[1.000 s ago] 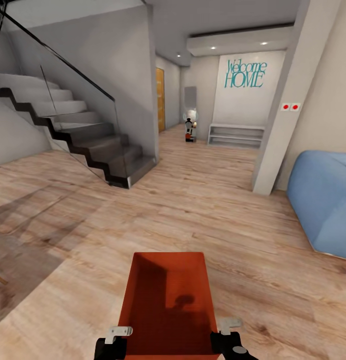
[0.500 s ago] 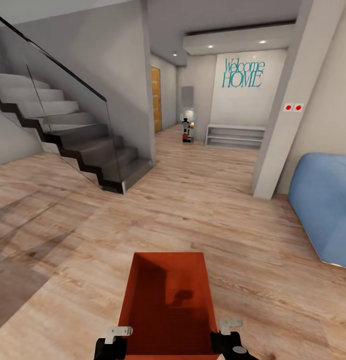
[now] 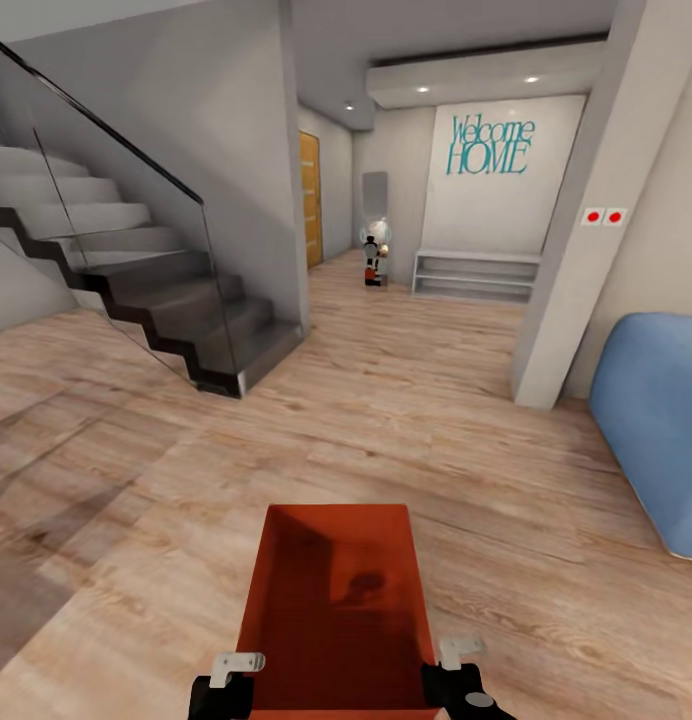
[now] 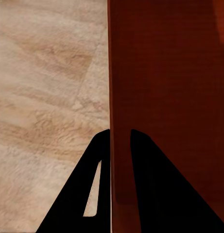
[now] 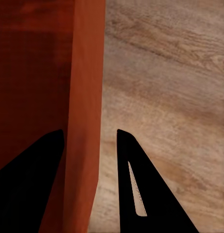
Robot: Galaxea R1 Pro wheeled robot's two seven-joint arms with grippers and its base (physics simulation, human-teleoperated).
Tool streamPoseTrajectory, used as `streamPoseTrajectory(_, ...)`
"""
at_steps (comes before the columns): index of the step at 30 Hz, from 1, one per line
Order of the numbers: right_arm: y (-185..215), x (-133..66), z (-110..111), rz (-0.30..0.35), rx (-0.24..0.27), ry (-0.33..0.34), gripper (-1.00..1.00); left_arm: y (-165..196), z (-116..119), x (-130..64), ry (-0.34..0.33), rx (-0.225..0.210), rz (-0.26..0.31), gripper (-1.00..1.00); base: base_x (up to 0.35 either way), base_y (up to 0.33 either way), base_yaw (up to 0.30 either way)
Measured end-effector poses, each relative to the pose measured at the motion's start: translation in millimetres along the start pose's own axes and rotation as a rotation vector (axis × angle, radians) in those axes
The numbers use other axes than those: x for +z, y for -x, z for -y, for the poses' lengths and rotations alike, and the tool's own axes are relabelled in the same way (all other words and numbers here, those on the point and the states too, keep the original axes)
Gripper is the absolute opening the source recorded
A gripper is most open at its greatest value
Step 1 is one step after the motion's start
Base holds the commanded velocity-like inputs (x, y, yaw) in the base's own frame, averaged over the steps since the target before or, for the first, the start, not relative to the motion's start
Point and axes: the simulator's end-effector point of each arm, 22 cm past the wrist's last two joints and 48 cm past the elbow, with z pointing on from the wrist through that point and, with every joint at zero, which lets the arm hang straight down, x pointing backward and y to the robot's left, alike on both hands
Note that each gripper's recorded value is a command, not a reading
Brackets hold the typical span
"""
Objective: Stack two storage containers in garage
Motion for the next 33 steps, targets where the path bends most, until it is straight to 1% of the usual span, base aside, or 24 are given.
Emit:
streamPoseTrajectory(9,0.0,0.0,0.0,0.000,0.000,0.000,-1.00,-0.2,0.0,0.0,0.000,0.000,-0.001,-1.00,0.347,0.000,-0.021)
streamPoseTrajectory(22,0.0,0.0,0.1,0.000,0.000,0.000,-1.00,0.1,0.0,0.0,0.000,0.001,0.000,-1.00,0.347,0.000,-0.153)
streamPoseTrajectory(33,0.1,0.0,0.0,0.000,0.000,0.000,-1.00,0.2,0.1,0.0,0.000,0.000,0.001,-1.00,0.347,0.000,-0.014)
